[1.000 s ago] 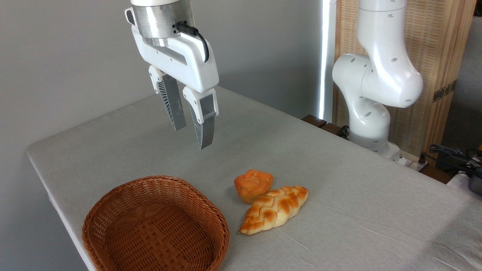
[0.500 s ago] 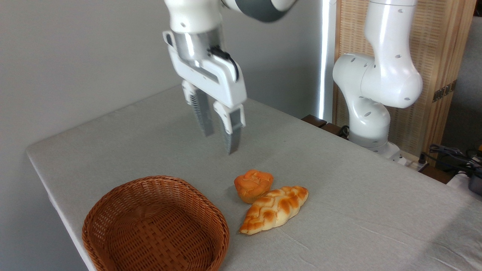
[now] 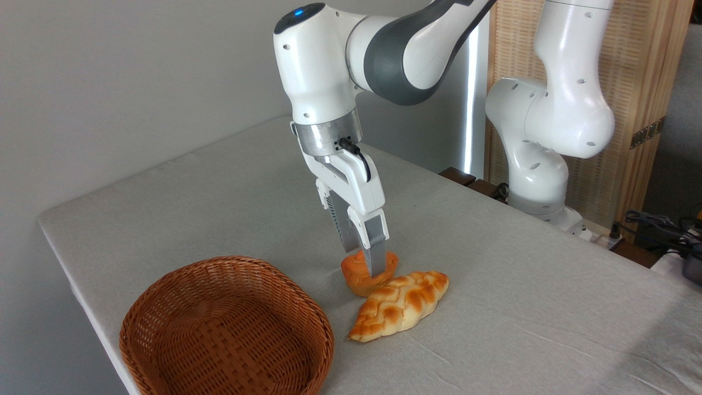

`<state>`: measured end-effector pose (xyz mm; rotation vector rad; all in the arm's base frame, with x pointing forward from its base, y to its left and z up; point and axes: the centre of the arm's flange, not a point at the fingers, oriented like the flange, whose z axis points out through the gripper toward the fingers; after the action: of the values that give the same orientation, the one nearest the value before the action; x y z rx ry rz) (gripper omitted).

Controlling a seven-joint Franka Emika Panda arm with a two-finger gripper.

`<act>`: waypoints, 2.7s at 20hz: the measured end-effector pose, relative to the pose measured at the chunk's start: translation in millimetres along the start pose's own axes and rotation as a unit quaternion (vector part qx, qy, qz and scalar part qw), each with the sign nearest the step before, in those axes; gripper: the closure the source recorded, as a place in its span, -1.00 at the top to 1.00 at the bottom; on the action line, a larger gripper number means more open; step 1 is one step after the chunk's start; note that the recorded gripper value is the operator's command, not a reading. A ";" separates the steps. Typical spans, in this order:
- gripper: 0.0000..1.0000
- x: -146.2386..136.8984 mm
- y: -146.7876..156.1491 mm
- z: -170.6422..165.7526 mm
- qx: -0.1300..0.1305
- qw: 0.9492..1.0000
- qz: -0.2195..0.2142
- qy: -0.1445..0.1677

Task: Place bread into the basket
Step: 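Lower the gripper around the orange bun and close on it, then lift the orange bun and carry it over the wicker basket, then lower the bun into the basket and open the gripper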

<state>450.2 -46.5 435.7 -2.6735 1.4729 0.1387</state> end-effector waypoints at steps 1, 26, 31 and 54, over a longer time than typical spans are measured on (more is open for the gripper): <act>0.70 -0.6 0.5 1.8 0.001 1.000 0.005 -0.003; -0.54 -2.2 -34.3 -85.7 0.014 0.993 -0.049 0.107; -0.44 16.2 -84.7 -119.7 0.009 0.984 -0.080 0.158; 1.00 139.5 -123.0 -26.4 0.063 0.983 -0.003 0.170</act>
<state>629.4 -101.1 449.0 -2.6942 1.4960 -0.4176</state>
